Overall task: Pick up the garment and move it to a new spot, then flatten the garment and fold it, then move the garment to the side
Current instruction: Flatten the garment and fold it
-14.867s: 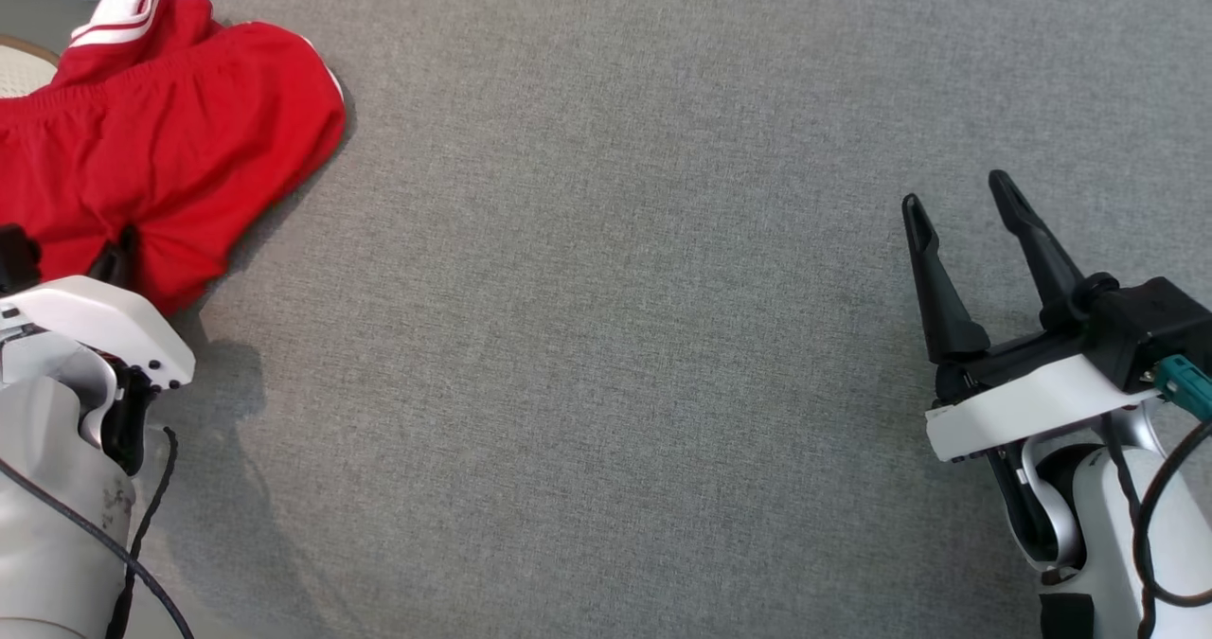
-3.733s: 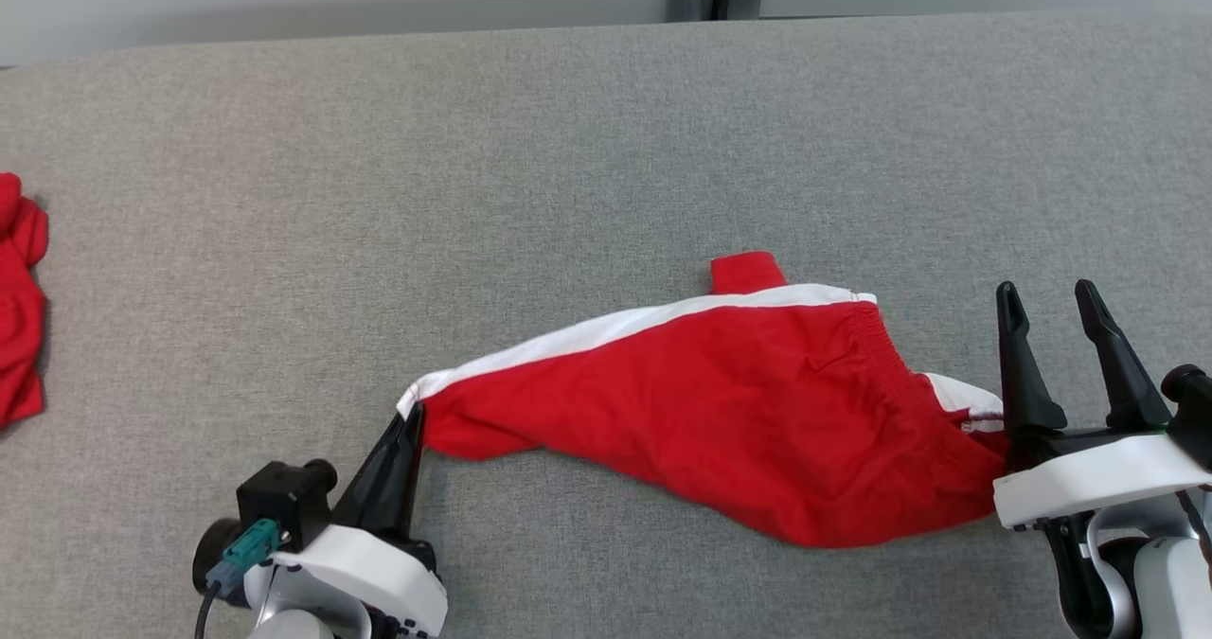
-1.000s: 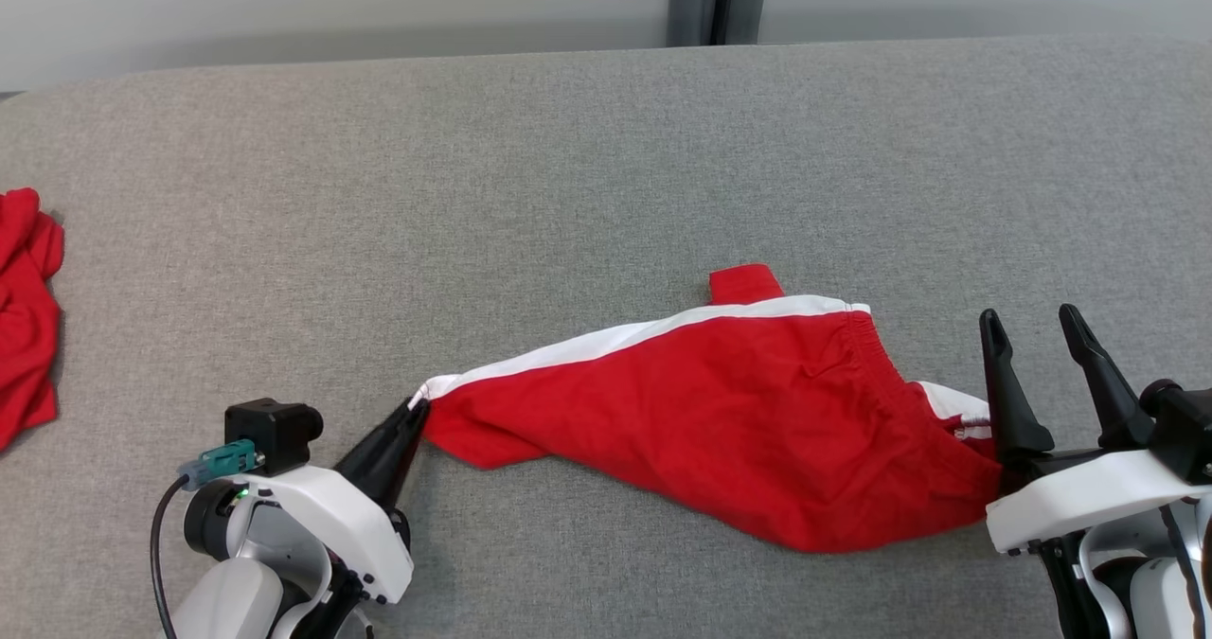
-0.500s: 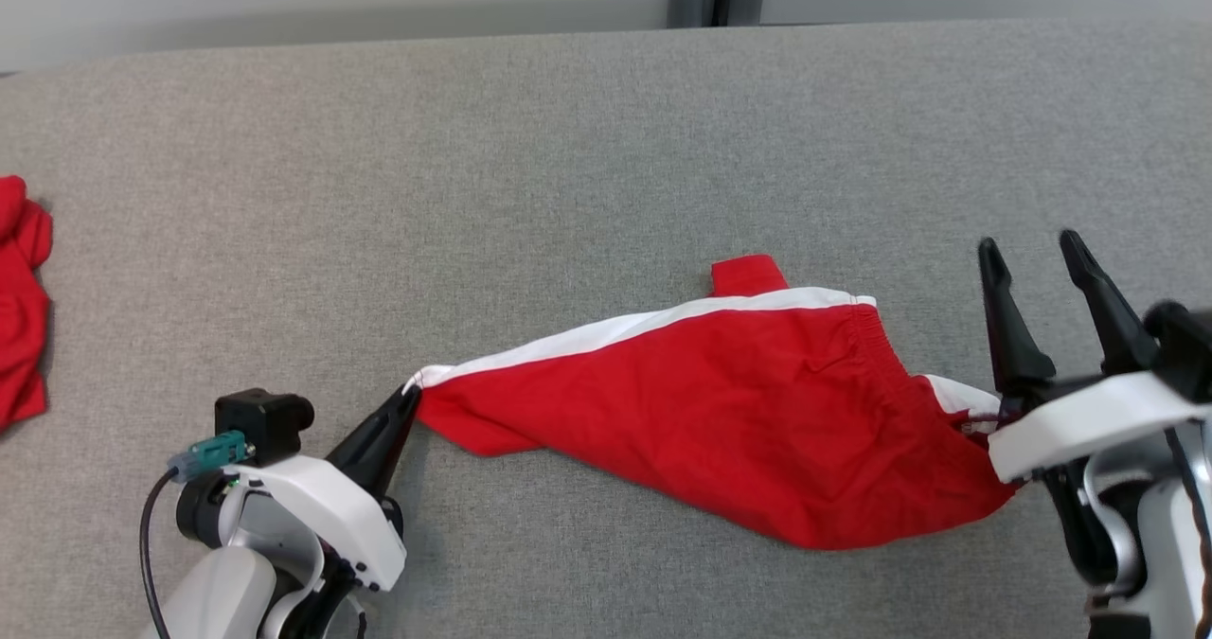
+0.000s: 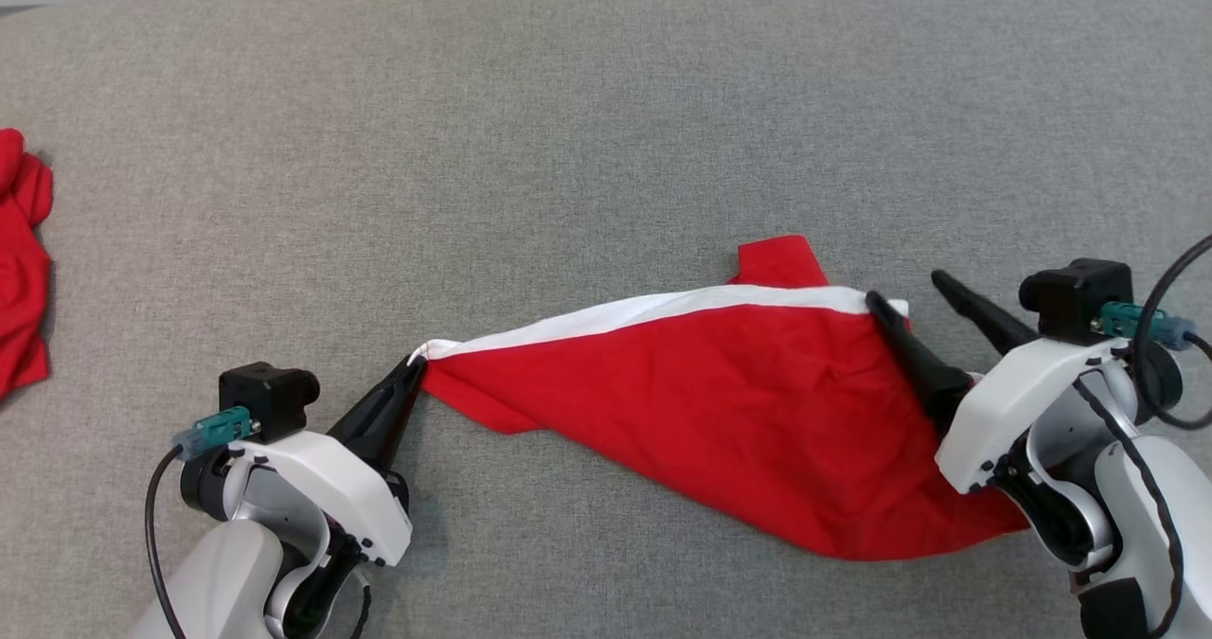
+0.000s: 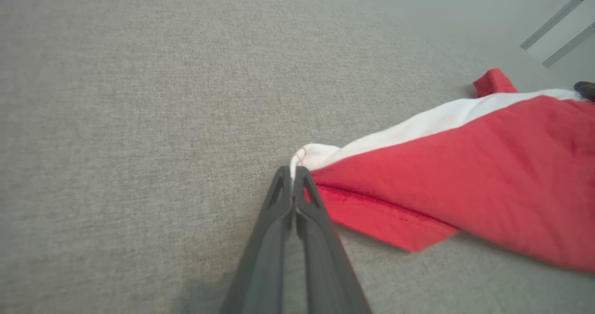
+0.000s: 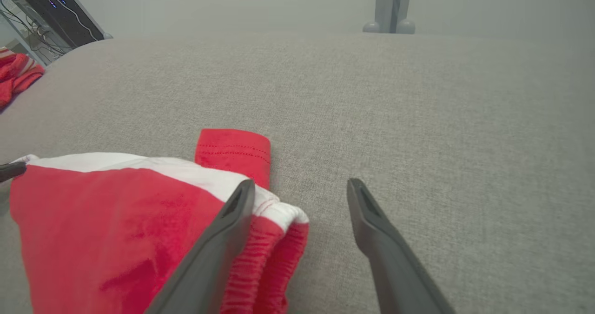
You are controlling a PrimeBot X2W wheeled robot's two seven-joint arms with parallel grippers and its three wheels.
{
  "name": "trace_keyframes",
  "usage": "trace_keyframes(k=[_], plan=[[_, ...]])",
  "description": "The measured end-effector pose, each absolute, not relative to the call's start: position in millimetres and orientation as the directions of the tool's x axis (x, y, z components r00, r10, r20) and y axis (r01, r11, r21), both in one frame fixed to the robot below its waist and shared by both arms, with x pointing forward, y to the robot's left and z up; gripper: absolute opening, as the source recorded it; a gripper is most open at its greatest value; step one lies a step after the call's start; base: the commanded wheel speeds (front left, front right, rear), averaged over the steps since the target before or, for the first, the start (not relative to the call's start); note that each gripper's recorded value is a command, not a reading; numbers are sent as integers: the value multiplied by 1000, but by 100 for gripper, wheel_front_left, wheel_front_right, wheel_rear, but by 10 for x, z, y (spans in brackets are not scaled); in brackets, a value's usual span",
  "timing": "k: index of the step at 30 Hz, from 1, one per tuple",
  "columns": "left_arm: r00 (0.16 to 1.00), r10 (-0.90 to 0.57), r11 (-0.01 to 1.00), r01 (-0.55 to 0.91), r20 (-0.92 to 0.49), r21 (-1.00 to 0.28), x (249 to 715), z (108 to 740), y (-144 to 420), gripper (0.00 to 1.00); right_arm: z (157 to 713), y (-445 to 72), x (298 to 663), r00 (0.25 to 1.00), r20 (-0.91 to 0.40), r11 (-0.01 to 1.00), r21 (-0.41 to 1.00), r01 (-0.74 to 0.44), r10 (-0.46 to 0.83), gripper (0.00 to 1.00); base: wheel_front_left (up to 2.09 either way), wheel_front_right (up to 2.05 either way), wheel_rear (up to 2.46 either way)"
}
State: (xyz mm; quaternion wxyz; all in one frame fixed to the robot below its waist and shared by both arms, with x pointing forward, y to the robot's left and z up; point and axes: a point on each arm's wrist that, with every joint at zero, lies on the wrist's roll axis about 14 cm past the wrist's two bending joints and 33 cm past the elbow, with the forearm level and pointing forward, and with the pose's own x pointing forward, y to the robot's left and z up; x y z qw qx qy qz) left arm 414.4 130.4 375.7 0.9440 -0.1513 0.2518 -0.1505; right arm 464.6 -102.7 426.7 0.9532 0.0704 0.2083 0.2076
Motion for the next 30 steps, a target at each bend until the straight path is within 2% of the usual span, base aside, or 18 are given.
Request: trace_keyframes(k=[8, 9, 10, 11, 12, 15, 18, 23, 30], plan=[[831, -350, 912, 198, -432, -359, 4159, 3717, 1329, 0, 4069, -941, 4464, 718, -489, 869, 287, -403, 495, 100, 0, 0, 0], [834, -349, 912, 199, -428, -358, 4173, 3726, 1331, 0, 4072, -938, 4448, 713, -491, 866, 295, -404, 500, 92, 0, 0, 0], [834, -349, 913, 200, -427, -357, 4180, 3729, 1330, 0, 4080, -932, 4434, 707, -494, 862, 302, -406, 506, 45, 0, 0, 0], [835, -349, 912, 200, -425, -357, 4183, 3728, 1329, 0, 4092, -926, 4427, 703, -494, 860, 307, -408, 511, 6, 0, 0, 0], [835, -349, 912, 199, -426, -358, 4183, 3722, 1330, 0, 4110, -920, 4425, 704, -488, 857, 315, -408, 515, 0, 0, 0, 0], [839, -348, 912, 200, -419, -358, 4198, 3729, 1329, 0, 4146, -904, 4417, 700, -483, 850, 329, -411, 525, 0, 0, 0, 0], [852, -341, 918, 210, -397, -338, 4239, 3771, 1348, 0, 4270, -937, 4490, 735, -436, 853, 312, -419, 520, 0, 0, 0, 0], [914, -314, 927, 236, -259, -291, 4456, 4111, 1373, 0, 4696, -1063, 4707, 839, -263, 876, 214, -431, 477, 0, 0, 0, 0], [950, -311, 927, 310, 30, -212, 4779, 5024, 1304, 0, 5376, -1199, 4859, 907, -18, 897, 159, -412, 420, 0, 0, 0, 0]])
